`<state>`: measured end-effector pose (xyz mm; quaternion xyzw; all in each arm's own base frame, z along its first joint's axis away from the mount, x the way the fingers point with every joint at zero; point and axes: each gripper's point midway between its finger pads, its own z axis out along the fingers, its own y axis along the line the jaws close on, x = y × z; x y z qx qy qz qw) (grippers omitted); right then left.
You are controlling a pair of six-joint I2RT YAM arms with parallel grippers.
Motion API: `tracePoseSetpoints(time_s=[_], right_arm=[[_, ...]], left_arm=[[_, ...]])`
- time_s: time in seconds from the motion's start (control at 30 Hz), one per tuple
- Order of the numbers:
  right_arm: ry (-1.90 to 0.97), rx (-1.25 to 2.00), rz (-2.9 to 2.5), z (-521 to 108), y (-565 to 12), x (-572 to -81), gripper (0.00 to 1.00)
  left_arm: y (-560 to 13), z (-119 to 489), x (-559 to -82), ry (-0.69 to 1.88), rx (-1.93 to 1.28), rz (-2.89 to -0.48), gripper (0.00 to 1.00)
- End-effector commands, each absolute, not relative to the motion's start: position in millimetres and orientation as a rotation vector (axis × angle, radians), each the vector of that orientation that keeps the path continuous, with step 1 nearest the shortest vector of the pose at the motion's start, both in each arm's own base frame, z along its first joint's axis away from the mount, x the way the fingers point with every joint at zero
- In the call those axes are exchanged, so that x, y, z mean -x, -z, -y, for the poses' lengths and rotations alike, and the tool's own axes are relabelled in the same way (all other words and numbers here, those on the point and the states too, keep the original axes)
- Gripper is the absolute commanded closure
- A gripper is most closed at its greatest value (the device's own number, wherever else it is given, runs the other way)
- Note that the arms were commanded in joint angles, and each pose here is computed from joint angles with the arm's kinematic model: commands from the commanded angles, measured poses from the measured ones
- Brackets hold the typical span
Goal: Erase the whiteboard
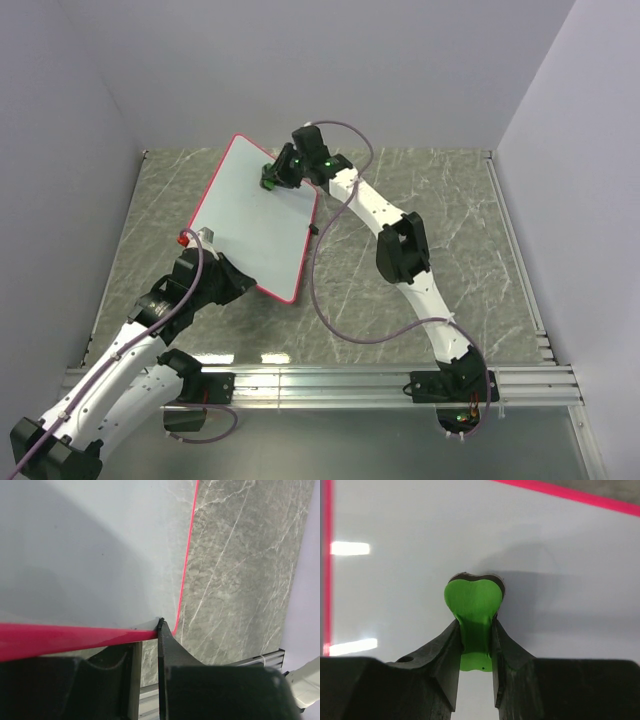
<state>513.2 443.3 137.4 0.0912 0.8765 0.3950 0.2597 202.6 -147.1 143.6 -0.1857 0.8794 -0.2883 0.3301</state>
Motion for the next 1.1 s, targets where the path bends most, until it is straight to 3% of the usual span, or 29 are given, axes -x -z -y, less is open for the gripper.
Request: tracePoseSetpoints(time_s=[0.0,0.3,0.6,0.73,0.9,1.07], right_arm=[[-1.364,-0.177,-2.301,-515.5,-175.1,-472.3,1.0],[-1.442,-0.101,-2.286,-543.8,-181.6,-445.0,1.0],[-1.046,-0.262,-2.471,-455.7,-120.5,-483.3,1.0],[-0.848,-0.236,-2.556,-419.1,-91.4,-478.7,1.0],[-0.781,-0.213,-2.65,-411.3,-67.6,-467.9,1.0],[-0.87,-0.178,-2.633,-431.9,-81.2,-458.2,1.0]], left_arm=[[-110.4,173.1,-119.5,0.93,0.13,-2.655,0.99],[-112.2,174.1,-120.8,0.931,0.121,-2.645,0.99],[-112.0,173.1,-119.7,0.925,0.113,-2.649,0.99],[-111.7,172.4,-120.1,0.913,0.108,-2.655,0.99],[-111.3,173.7,-120.2,0.916,0.087,-2.661,0.99],[-111.1,174.5,-119.3,0.922,0.073,-2.665,0.99]])
